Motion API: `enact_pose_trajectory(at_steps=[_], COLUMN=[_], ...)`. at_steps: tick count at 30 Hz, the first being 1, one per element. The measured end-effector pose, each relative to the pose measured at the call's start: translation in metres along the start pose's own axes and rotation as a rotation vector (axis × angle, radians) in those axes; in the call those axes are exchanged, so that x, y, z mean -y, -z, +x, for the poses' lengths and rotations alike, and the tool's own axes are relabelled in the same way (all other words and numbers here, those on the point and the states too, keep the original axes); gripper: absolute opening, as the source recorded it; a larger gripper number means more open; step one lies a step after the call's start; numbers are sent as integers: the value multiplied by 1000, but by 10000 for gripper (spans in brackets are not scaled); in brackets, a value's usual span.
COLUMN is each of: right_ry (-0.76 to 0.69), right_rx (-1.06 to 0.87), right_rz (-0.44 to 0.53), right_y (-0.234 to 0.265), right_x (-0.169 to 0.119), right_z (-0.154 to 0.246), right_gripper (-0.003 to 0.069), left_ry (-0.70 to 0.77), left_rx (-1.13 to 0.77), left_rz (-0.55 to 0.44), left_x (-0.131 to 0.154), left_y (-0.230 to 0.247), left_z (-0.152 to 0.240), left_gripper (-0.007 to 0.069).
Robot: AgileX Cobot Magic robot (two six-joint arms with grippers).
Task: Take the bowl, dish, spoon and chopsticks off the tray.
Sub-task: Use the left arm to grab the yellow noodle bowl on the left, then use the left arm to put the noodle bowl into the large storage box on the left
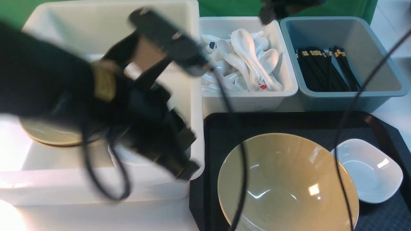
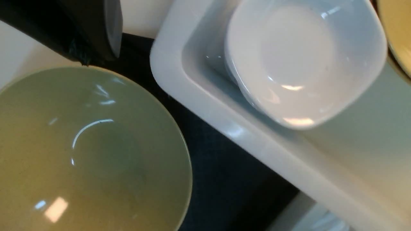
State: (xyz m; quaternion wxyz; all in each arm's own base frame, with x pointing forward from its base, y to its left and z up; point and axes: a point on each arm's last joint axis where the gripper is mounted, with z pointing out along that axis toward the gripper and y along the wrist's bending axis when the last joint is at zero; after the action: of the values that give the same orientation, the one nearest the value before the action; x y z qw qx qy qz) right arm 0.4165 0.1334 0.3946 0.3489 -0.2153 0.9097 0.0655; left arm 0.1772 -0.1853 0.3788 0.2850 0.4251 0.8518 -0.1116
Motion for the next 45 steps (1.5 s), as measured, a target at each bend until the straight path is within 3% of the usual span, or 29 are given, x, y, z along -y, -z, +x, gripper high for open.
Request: enact_pose_trajectory(at_steps=[7, 11, 17, 20, 23, 26, 29, 31, 36, 38, 39, 40, 42, 43, 45], right_ry=[45, 52, 23, 14, 13, 14, 15, 16, 25, 41, 55, 56, 105, 111, 199], right_rx=[21, 4, 90, 140, 169, 186, 199, 198, 200, 200, 204, 206, 239, 242, 307], right_rz=[97, 112, 125, 129, 133, 135, 138, 139, 140, 135, 123, 121, 61, 52, -74], right_y=[94, 117, 155, 166, 172, 176, 177, 177, 177, 177, 178, 179, 187, 187, 199], right_x=[-5, -12, -28, -33, -35, -36, -36, -36, -36, -37, -38, -39, -47, -48, -65], right_z=[40, 87, 176, 204, 217, 220, 219, 219, 219, 219, 218, 218, 209, 207, 186], right_gripper=[505, 456, 380, 356, 342, 334, 330, 330, 304, 269, 211, 211, 85, 85, 35], left_ry=[-63, -65, -81, -117, -118, -97, -43, -20, 32, 35, 46, 49, 57, 63, 118], left_rx=[-131, -192, -311, -360, -391, -417, -446, -444, -398, -367, -323, -323, -221, -201, -69], left_rz=[33, 81, 84, 36, 21, 45, 114, 136, 196, 191, 185, 184, 138, 133, 100], left_x=[-5, -5, -9, -15, -17, -15, -7, -5, -1, -2, -6, -6, -22, -25, -42], left_y=[-52, -91, -172, -202, -223, -237, -254, -256, -228, -213, -194, -195, -147, -138, -75], left_z=[-47, -62, -72, -70, -65, -60, -53, -53, -64, -69, -75, -75, -83, -84, -81], left_gripper=[29, 121, 377, 461, 488, 477, 358, 201, 46, 16, 6, 6, 6, 6, 4])
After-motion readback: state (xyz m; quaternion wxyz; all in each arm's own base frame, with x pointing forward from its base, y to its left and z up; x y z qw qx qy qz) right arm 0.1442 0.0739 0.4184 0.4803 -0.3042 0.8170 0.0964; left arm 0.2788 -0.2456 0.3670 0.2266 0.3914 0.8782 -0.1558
